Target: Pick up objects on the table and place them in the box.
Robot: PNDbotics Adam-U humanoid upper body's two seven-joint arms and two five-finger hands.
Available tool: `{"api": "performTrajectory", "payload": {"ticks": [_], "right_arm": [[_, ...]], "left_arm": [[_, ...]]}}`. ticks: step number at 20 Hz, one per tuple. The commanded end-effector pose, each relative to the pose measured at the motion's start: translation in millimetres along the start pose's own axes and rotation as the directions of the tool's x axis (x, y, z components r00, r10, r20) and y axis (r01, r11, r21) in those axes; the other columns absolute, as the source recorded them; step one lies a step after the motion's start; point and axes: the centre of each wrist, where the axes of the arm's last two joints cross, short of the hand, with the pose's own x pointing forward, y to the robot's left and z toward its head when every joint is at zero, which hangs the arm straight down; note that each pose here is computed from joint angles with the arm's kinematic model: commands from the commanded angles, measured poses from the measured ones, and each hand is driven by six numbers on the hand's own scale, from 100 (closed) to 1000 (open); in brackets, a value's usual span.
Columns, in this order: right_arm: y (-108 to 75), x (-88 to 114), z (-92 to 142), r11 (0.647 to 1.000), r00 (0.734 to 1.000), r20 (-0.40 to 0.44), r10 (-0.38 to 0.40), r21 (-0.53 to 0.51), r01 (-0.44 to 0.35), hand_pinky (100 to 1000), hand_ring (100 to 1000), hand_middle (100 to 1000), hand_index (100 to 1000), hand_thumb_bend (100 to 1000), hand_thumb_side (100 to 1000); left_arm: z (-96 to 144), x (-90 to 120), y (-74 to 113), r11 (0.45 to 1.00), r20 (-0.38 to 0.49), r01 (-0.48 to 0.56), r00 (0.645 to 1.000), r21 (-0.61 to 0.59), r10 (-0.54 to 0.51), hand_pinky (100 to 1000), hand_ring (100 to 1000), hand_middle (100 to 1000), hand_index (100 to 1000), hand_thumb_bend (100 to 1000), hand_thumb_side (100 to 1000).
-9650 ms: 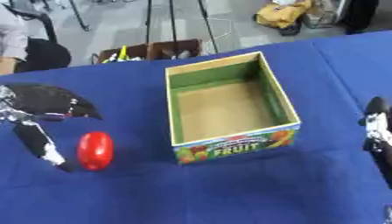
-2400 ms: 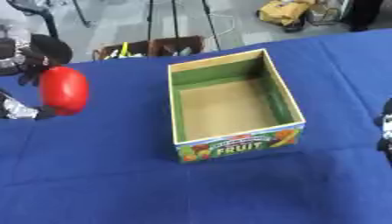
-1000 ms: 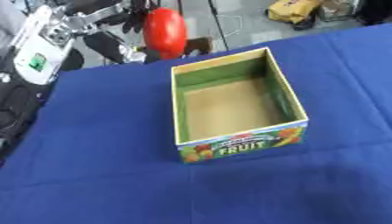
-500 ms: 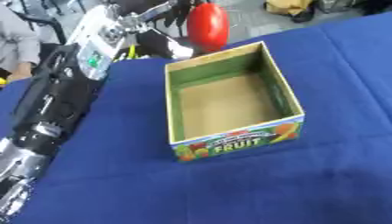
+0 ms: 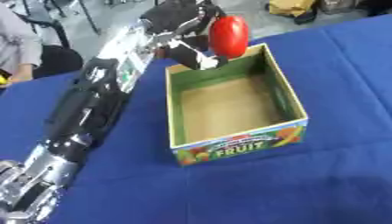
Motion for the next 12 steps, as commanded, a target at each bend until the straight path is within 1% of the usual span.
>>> {"api": "performTrajectory", "payload": {"ticks": [1,5,8,12], "right_arm": [[0.7,8,-5,1.000,0.999,0.035,-0.017,0.002,0.017,235,100,234,436,115,704],[1.7,9,-6,1.000,0.999,0.037,-0.024,0.002,0.024,236,100,234,436,114,704],[2.3,9,-6,1.000,0.999,0.039,-0.028,0.002,0.028,236,100,234,436,115,704],[2.4,9,-6,1.000,0.999,0.039,-0.027,0.003,0.027,236,100,234,436,117,705]], "left_arm": [[-6,0,15.3,0.995,-0.026,0.092,0.995,0.049,-0.091,100,269,313,501,100,537],[-8,4,8.9,0.988,-0.049,0.150,0.988,0.042,-0.148,100,275,319,506,100,531],[-8,8,0.2,0.985,-0.049,0.172,0.984,0.021,-0.171,100,281,328,509,100,531],[-8,11,-6.7,0.981,-0.044,0.195,0.980,-0.002,-0.195,100,284,332,510,100,542]]}}
